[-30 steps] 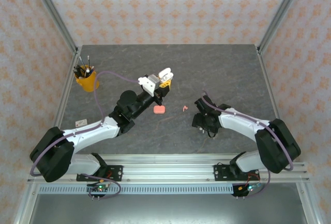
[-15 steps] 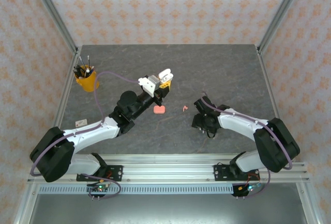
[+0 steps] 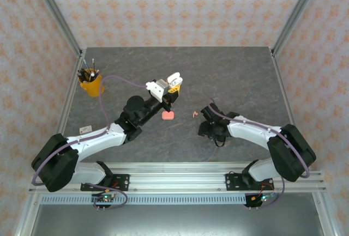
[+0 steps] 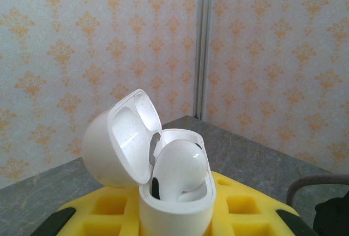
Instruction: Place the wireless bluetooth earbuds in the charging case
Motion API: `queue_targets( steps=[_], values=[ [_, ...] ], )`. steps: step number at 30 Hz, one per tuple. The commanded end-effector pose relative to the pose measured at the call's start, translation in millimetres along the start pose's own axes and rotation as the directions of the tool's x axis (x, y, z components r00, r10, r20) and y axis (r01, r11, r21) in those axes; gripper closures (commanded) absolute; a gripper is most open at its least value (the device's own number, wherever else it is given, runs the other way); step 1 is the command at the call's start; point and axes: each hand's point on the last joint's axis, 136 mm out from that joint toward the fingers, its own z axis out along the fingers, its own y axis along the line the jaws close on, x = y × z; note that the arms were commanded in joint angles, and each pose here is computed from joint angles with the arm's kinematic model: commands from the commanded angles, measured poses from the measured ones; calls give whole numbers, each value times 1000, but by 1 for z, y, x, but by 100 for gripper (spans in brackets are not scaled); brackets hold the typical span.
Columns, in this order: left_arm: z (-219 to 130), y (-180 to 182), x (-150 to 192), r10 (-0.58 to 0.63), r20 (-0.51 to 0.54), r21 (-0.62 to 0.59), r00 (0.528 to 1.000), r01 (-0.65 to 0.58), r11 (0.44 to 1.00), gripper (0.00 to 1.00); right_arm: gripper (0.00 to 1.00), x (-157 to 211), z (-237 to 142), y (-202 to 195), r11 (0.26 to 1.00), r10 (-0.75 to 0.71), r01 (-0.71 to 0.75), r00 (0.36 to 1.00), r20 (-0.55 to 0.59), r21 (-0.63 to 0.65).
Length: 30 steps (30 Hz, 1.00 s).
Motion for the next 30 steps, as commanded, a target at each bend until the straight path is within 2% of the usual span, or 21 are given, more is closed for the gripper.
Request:
queue_targets(
  steps=[1,9,16,30],
  values=[
    [-1,0,-11,6,46,-6,999,-6,1000,100,34,0,-10,8,1000,12,-12,1000,3,-22],
    [-1,0,-10,1,46,-4,999,0,1000,100,34,-11,-17,-17,987,29,-36,999,44,156],
    [-2,0,-9,6,44,-5,999,-6,1000,100,35,-16,-13,-11,982,82,-88,996,45,168],
    [-3,1,-7,10,43,-9,999,-9,1000,100,43,-8,2,-17,976,57,-54,998,-5,211]
  ],
)
